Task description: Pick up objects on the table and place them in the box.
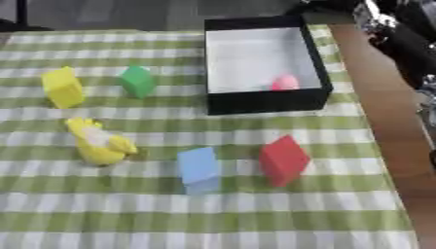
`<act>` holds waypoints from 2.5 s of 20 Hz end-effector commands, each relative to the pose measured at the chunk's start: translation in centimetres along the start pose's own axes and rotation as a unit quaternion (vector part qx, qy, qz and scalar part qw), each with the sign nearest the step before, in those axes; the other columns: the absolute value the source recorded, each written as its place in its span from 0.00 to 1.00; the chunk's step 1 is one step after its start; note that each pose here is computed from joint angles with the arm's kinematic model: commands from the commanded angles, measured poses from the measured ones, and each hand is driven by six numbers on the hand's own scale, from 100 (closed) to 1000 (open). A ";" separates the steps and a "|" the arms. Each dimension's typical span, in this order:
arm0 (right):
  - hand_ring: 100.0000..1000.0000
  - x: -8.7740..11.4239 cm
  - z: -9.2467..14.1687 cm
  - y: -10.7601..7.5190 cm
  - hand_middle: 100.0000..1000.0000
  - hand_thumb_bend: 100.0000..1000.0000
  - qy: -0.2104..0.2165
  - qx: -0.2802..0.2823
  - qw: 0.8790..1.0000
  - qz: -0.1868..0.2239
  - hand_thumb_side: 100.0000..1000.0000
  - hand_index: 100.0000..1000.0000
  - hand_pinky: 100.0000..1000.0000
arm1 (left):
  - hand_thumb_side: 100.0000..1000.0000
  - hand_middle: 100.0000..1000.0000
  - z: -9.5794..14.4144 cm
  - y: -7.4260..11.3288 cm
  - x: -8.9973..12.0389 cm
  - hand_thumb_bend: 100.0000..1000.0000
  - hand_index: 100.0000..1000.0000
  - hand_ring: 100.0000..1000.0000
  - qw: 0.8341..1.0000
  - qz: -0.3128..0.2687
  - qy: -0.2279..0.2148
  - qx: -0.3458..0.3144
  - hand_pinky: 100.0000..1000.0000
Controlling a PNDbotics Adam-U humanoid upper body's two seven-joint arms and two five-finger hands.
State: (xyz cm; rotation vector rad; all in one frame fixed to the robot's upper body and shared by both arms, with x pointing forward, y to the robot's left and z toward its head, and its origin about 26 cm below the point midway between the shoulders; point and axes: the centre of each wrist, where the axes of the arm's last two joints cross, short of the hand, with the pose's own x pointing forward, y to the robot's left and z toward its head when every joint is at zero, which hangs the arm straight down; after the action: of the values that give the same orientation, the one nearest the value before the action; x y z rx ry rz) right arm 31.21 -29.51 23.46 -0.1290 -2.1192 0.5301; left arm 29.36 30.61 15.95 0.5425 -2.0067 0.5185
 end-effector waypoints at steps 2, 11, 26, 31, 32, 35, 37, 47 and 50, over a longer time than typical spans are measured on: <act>0.77 1.6 -0.3 -0.9 0.76 0.00 -0.016 0.023 0.999 0.032 0.43 0.80 0.91 | 0.55 0.75 -0.4 0.3 0.5 0.28 0.83 0.71 1.000 -0.005 -0.013 -0.001 0.67; 0.77 5.3 -0.9 -3.0 0.77 0.00 -0.024 0.148 0.980 0.130 0.35 0.81 0.90 | 0.55 0.75 -0.4 0.4 0.5 0.27 0.83 0.71 1.000 -0.012 -0.013 -0.007 0.67; 0.79 9.5 -1.7 -6.2 0.79 0.03 -0.069 0.433 0.835 0.331 0.37 0.83 0.88 | 0.55 0.76 -0.5 0.4 0.6 0.27 0.83 0.71 1.000 -0.020 -0.012 -0.018 0.67; 0.79 9.2 -1.6 -5.8 0.79 0.13 -0.063 0.481 0.807 0.336 0.44 0.85 0.88 | 0.55 0.76 -0.6 0.2 0.7 0.27 0.83 0.71 0.999 -0.020 -0.013 -0.024 0.67; 0.79 9.1 -1.6 -5.7 0.79 0.14 -0.063 0.486 0.806 0.333 0.44 0.85 0.88 | 0.55 0.76 -0.6 0.2 0.7 0.27 0.83 0.71 0.999 -0.019 -0.013 -0.025 0.67; 0.79 8.8 -1.6 -5.3 0.79 0.15 -0.058 0.496 0.800 0.332 0.46 0.85 0.88 | 0.55 0.76 -0.6 0.1 0.8 0.27 0.83 0.71 0.999 -0.018 -0.014 -0.026 0.67; 0.79 8.5 -1.6 -5.0 0.79 0.22 -0.051 0.499 0.797 0.336 0.45 0.85 0.87 | 0.55 0.76 -0.6 0.1 0.8 0.27 0.83 0.71 0.999 -0.017 -0.014 -0.027 0.67; 0.81 6.4 -1.1 -2.6 0.81 0.37 -0.030 0.528 0.777 0.341 0.14 0.87 0.88 | 0.55 0.76 -0.5 -0.1 0.8 0.27 0.83 0.71 0.999 -0.013 -0.011 -0.030 0.67; 0.81 5.9 -1.1 -1.8 0.81 0.38 -0.024 0.532 0.770 0.352 0.17 0.87 0.88 | 0.55 0.76 -0.5 -0.2 0.8 0.27 0.83 0.71 0.999 -0.012 -0.011 -0.032 0.67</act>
State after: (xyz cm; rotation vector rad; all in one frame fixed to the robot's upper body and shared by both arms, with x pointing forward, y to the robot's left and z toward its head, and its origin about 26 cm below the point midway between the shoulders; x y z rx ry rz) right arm 29.13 -29.23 28.66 -0.2053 -1.4551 2.0818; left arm 29.49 30.47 15.95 0.5303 -1.9927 0.4510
